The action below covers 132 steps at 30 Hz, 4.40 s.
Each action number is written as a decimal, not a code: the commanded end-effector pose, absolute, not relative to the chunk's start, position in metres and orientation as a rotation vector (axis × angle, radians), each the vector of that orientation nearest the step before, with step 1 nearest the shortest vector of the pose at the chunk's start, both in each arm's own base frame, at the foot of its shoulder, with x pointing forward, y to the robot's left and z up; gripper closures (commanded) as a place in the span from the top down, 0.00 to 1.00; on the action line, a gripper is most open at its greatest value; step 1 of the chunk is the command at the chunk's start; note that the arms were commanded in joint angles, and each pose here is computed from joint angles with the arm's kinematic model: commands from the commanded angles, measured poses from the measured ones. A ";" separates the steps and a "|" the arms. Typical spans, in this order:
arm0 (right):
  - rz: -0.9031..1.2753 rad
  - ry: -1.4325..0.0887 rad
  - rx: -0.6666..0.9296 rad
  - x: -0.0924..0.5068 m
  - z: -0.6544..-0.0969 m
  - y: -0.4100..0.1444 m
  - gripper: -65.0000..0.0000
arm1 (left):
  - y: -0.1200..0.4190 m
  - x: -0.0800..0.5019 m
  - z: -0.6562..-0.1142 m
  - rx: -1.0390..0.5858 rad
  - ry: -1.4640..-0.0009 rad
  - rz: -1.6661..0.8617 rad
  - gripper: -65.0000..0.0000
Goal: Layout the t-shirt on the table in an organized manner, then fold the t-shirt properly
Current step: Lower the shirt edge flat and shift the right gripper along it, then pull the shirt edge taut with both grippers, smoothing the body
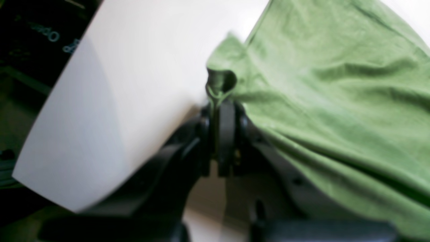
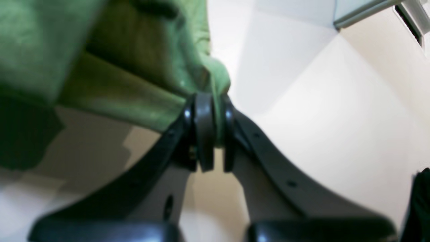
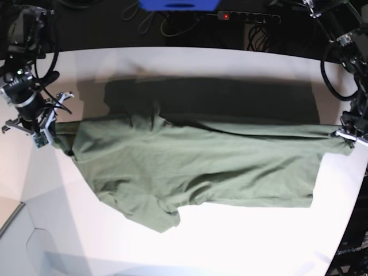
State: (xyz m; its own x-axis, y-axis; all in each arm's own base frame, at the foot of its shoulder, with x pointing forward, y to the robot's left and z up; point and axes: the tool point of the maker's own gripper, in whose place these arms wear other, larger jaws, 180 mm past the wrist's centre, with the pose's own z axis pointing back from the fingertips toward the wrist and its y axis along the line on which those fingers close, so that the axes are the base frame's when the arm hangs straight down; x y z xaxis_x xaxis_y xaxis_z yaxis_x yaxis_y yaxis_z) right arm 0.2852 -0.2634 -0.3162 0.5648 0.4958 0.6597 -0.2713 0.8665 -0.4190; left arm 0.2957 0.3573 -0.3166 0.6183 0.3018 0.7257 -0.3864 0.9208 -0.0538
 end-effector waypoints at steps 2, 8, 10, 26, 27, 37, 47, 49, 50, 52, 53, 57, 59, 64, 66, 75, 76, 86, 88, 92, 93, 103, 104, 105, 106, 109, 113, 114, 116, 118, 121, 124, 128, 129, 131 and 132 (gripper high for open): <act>0.444 -0.843 -0.304 0.279 -0.320 -0.269 0.00 | 0.365 0.292 -0.310 0.151 -0.835 0.390 0.00; 0.374 -0.763 -0.196 0.264 -0.368 -0.259 0.00 | 0.352 0.273 -0.339 0.126 -0.768 0.410 0.00; 0.348 -0.762 -0.151 0.262 -0.383 -0.254 0.00 | 0.350 0.269 -0.344 0.122 -0.757 0.412 0.00; 0.298 -0.775 -0.093 0.266 -0.400 -0.244 0.20 | 0.356 0.242 -0.375 0.142 -0.745 0.435 0.00; 0.297 -0.783 -0.113 0.266 -0.395 -0.251 0.25 | 0.356 0.242 -0.375 0.142 -0.745 0.435 0.00; 0.103 -0.907 -0.220 0.235 -0.344 -0.271 0.52 | 0.356 0.242 -0.376 0.141 -0.744 0.436 0.00; 0.190 -0.840 -0.017 0.222 -0.380 -0.198 0.52 | 0.355 0.241 -0.376 0.139 -0.742 0.437 0.00; 0.185 -0.821 0.005 0.223 -0.390 -0.195 0.52 | 0.355 0.241 -0.376 0.139 -0.742 0.437 0.00; 0.181 -0.808 0.015 0.221 -0.395 -0.194 0.52 | 0.355 0.241 -0.376 0.139 -0.742 0.437 0.00; 0.187 -0.806 0.031 0.225 -0.398 -0.189 0.52 | 0.355 0.241 -0.376 0.139 -0.742 0.437 0.00; 0.186 -0.807 0.032 0.225 -0.398 -0.189 0.51 | 0.355 0.241 -0.376 0.139 -0.742 0.437 0.00; 0.200 -0.807 0.047 0.226 -0.399 -0.181 0.51 | 0.355 0.241 -0.376 0.139 -0.742 0.437 0.00; 0.203 -0.809 0.051 0.227 -0.399 -0.180 0.51 | 0.355 0.241 -0.376 0.139 -0.742 0.437 0.00; 0.228 -0.810 0.072 0.229 -0.399 -0.169 0.46 | 0.356 0.242 -0.376 0.139 -0.745 0.437 0.00; 0.226 -0.811 0.075 0.229 -0.399 -0.168 0.37 | 0.355 0.242 -0.376 0.138 -0.745 0.438 0.00; 0.262 -0.865 0.060 0.238 -0.379 -0.162 0.00 | 0.351 0.241 -0.379 0.131 -0.745 0.445 0.00; 0.270 -0.876 0.050 0.237 -0.373 -0.163 0.00 | 0.351 0.241 -0.379 0.131 -0.745 0.445 0.00; 0.350 -1.001 0.025 0.260 -0.329 -0.147 0.00 | 0.350 0.243 -0.378 0.127 -0.751 0.446 0.00; 0.360 -1.002 0.030 0.265 -0.327 -0.143 0.00 | 0.350 0.244 -0.378 0.125 -0.751 0.447 0.00; 0.377 -1.001 0.010 0.287 -0.316 -0.141 0.00 | 0.352 0.243 -0.378 0.129 -0.752 0.450 0.00; 0.379 -1.001 0.000 0.293 -0.311 -0.142 0.00 | 0.352 0.242 -0.378 0.128 -0.751 0.451 0.00; 0.363 -0.931 0.042 0.343 -0.331 -0.145 0.00 | 0.352 0.240 -0.379 0.129 -0.745 0.452 0.00; 0.362 -0.926 0.048 0.348 -0.334 -0.145 0.00 | 0.352 0.240 -0.379 0.129 -0.744 0.453 0.00; 0.363 -0.920 0.048 0.352 -0.336 -0.147 0.00 | 0.352 0.240 -0.379 0.129 -0.744 0.453 0.00; 0.363 -0.915 0.051 0.355 -0.337 -0.149 0.00 | 0.352 0.240 -0.379 0.129 -0.745 0.452 0.00; 0.364 -0.906 0.051 0.361 -0.340 -0.152 0.00 | 0.352 0.240 -0.379 0.128 -0.742 0.453 0.00; 0.367 -0.899 0.046 0.358 -0.342 -0.154 0.17 | 0.352 0.240 -0.379 0.128 -0.742 0.453 0.00; 0.366 -0.895 0.046 0.357 -0.342 -0.154 0.23 | 0.352 0.240 -0.379 0.128 -0.744 0.453 0.00; 0.360 -0.881 0.044 0.353 -0.347 -0.157 0.34 | 0.351 0.241 -0.379 0.127 -0.745 0.452 0.00; 0.374 -0.874 0.003 0.346 -0.346 -0.171 0.45 | 0.351 0.241 -0.379 0.127 -0.743 0.452 0.00; 0.378 -0.856 -0.037 0.332 -0.348 -0.187 0.52 | 0.351 0.242 -0.378 0.126 -0.746 0.452 0.00; 0.343 -0.824 -0.073 0.316 -0.354 -0.208 0.53 | 0.350 0.243 -0.378 0.125 -0.747 0.450 0.00; 0.303 -0.767 -0.095 0.296 -0.369 -0.230 0.53 | 0.350 0.243 -0.378 0.125 -0.751 0.448 0.00; 0.301 -0.762 -0.087 0.294 -0.374 -0.230 0.53 | 0.350 0.243 -0.378 0.125 -0.751 0.448 0.00; 0.296 -0.756 -0.064 0.288 -0.385 -0.228 0.53 | 0.350 0.244 -0.377 0.125 -0.754 0.448 0.00; 0.293 -0.758 -0.050 0.286 -0.390 -0.226 0.53 | 0.350 0.244 -0.377 0.126 -0.754 0.448 0.00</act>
